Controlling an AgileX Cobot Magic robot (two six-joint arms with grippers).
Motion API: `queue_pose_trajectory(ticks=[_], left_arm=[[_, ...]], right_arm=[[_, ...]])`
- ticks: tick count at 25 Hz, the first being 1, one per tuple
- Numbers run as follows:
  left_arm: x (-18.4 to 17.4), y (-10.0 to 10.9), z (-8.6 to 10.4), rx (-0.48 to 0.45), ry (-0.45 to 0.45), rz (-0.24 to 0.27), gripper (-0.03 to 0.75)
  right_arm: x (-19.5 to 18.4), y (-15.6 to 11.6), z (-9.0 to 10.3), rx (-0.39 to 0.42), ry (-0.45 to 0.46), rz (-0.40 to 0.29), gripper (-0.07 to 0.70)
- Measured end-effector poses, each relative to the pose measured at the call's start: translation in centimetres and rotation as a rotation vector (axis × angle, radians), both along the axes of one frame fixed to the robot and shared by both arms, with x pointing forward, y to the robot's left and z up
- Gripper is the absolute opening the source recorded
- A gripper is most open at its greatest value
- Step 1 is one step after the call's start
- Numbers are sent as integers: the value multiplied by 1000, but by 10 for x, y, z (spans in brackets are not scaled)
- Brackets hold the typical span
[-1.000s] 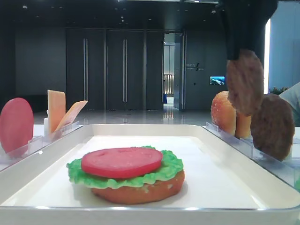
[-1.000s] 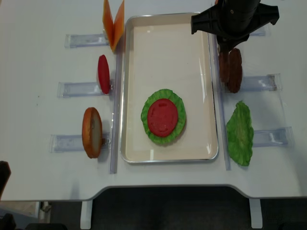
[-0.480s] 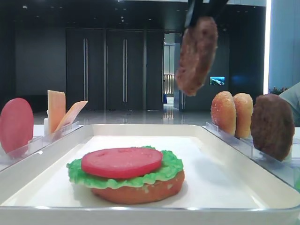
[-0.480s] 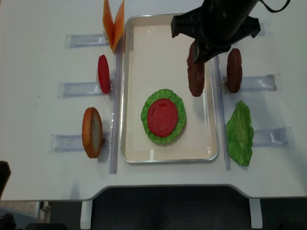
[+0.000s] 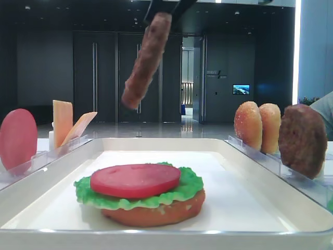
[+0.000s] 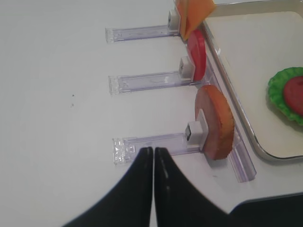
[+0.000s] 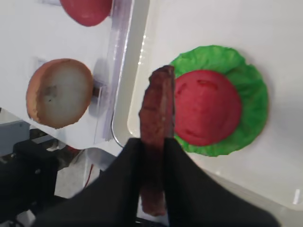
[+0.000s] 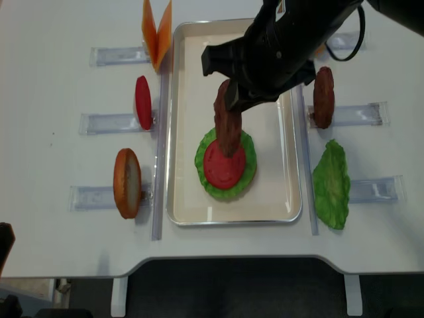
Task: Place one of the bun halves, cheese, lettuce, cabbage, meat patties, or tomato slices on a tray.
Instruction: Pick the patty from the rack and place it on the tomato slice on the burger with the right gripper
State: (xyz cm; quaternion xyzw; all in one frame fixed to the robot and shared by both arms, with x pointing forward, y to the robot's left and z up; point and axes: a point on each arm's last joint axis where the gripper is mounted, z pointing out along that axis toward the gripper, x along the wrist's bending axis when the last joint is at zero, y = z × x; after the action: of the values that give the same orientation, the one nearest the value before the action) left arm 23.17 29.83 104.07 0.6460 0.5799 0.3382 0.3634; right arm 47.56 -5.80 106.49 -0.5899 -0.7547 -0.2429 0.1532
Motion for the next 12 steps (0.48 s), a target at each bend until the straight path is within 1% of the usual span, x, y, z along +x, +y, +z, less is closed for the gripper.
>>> queue_pose_trajectory(ticks=[3, 8, 11, 12], left_arm=[[0, 0, 0, 0, 0, 0, 0], [0, 0, 0, 0, 0, 0, 0], [0, 0, 0, 0, 0, 0, 0], [0, 0, 0, 0, 0, 0, 0]], right_arm=[[-5, 3, -12, 67, 17, 24, 111], [-10, 8, -25, 188, 2, 66, 111], [-11, 6, -32, 255, 7, 81, 111], [-10, 5, -34, 282, 12, 73, 111]])
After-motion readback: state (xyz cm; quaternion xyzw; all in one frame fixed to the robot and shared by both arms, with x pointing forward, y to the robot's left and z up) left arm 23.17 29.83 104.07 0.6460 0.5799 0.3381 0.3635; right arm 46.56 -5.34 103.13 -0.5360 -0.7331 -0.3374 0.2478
